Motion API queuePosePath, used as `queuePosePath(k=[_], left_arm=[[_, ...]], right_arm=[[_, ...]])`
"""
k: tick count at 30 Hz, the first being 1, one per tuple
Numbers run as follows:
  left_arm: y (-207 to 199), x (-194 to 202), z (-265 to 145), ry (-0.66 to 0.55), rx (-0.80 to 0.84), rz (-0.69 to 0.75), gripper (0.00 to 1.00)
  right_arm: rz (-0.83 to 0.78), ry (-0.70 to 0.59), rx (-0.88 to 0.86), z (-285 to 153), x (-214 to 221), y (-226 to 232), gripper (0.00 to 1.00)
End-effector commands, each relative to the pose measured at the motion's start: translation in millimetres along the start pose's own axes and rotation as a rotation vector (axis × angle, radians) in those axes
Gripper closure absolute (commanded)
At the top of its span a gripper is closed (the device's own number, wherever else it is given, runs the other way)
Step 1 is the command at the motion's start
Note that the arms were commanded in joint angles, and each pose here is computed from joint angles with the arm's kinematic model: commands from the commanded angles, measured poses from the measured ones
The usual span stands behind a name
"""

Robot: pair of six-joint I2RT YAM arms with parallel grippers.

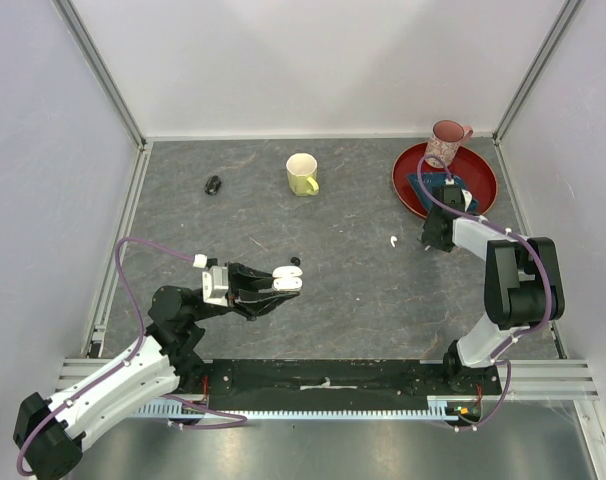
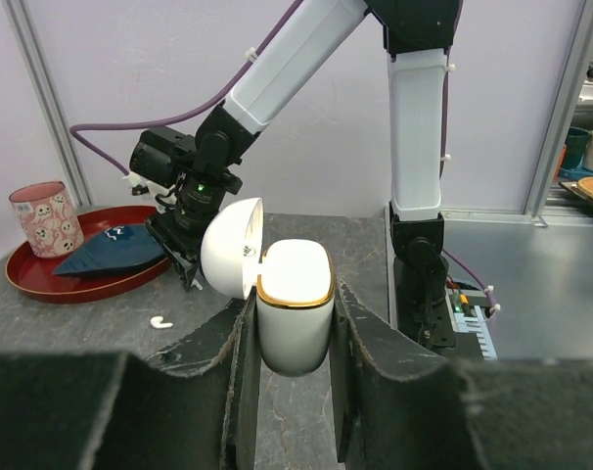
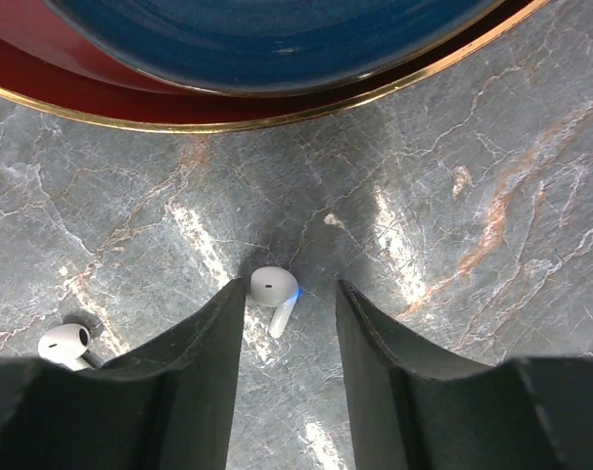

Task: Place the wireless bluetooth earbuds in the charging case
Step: Pick up the earbud from the center of the board.

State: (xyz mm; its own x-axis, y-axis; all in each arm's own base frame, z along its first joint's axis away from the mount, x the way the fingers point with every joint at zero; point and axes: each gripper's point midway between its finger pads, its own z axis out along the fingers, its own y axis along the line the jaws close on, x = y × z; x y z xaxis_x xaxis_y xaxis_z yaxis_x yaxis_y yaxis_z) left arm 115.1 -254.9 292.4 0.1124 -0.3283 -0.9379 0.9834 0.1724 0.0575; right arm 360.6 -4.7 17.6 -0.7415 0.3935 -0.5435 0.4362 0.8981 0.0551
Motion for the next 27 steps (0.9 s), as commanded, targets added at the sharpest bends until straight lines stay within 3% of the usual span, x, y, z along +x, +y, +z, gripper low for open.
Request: queuePosePath(k=[1,27], left_arm=[[2.7,-11.3,1.1,-0.043,-0.014,0.042,0.98],[5.3,-9.4,1.7,-0.039,-0.023,0.047,0.98]], right_arm=[[-0.001,-0.008,0.002,1.6,-5.8,5.5,0.53],[-0.013,0.01,0.013,4.8,-1.2,7.1,0.6]])
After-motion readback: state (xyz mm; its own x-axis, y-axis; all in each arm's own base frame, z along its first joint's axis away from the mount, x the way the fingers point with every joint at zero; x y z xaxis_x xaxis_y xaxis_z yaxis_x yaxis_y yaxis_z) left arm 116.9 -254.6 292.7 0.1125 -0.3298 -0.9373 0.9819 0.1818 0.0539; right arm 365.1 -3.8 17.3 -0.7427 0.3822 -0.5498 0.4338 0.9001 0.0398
